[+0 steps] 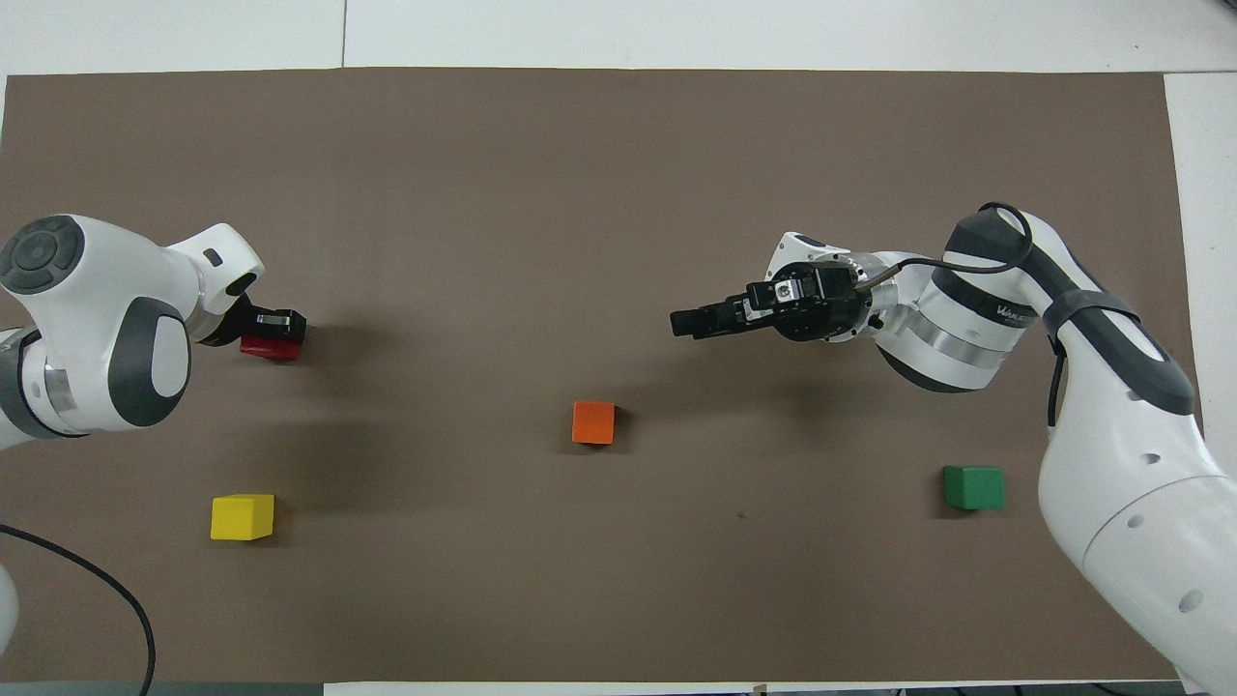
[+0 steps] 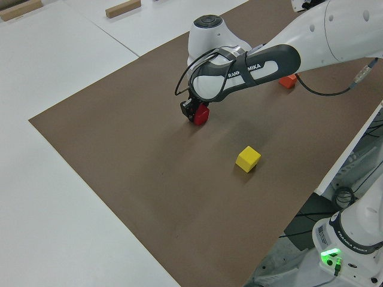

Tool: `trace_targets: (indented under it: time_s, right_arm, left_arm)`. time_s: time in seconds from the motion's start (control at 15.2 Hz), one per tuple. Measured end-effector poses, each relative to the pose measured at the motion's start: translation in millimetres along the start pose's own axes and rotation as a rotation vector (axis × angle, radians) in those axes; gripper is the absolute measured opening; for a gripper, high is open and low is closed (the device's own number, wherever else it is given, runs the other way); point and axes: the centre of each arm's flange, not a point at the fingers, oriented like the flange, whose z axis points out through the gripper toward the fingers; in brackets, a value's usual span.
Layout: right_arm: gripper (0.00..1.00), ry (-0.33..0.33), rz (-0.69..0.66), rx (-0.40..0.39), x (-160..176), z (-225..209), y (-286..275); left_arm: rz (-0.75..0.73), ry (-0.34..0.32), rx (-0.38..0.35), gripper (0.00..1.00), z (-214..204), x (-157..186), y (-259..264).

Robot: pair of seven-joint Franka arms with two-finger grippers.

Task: Transfer red block to right arm and stack on blue block
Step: 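Lift the red cube with the left gripper while the right gripper reaches inward, then carry the red cube toward the right gripper with the left gripper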

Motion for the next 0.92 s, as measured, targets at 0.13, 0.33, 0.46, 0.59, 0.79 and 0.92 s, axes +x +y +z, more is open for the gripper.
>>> trace_targets:
  time_s: [0.13,0.33,0.46,0.59,0.79,0.92]
  right_arm:
    - [1.0,0.005,0.033,0.004,-0.7,-3.1,4.3]
    - [1.0,0.017,0.043,0.02,0.9,1.3,6.3]
    - [1.0,0.03,0.047,0.009,2.4,5.8,12.4]
    - [1.0,0.045,0.047,-0.002,4.0,10.0,18.2]
    - [1.0,0.062,0.034,0.007,6.0,23.3,27.8]
    - [1.0,0.064,0.022,0.002,5.8,28.0,32.3]
  left_arm:
    - [-0.143,-0.031,-0.015,0.54,-14.1,3.4,2.1]
    - [-0.411,-0.11,-0.082,0.54,-77.1,17.7,33.5]
    - [-0.573,-0.181,-0.143,0.54,-129.0,19.2,65.2]
    - [-0.688,-0.237,-0.211,0.54,-179.2,12.0,98.7]
    - [-0.875,-0.285,-0.314,0.54,-246.1,-12.6,150.4]
    - [-1.022,-0.328,-0.354,0.54,-281.2,-37.1,198.9]
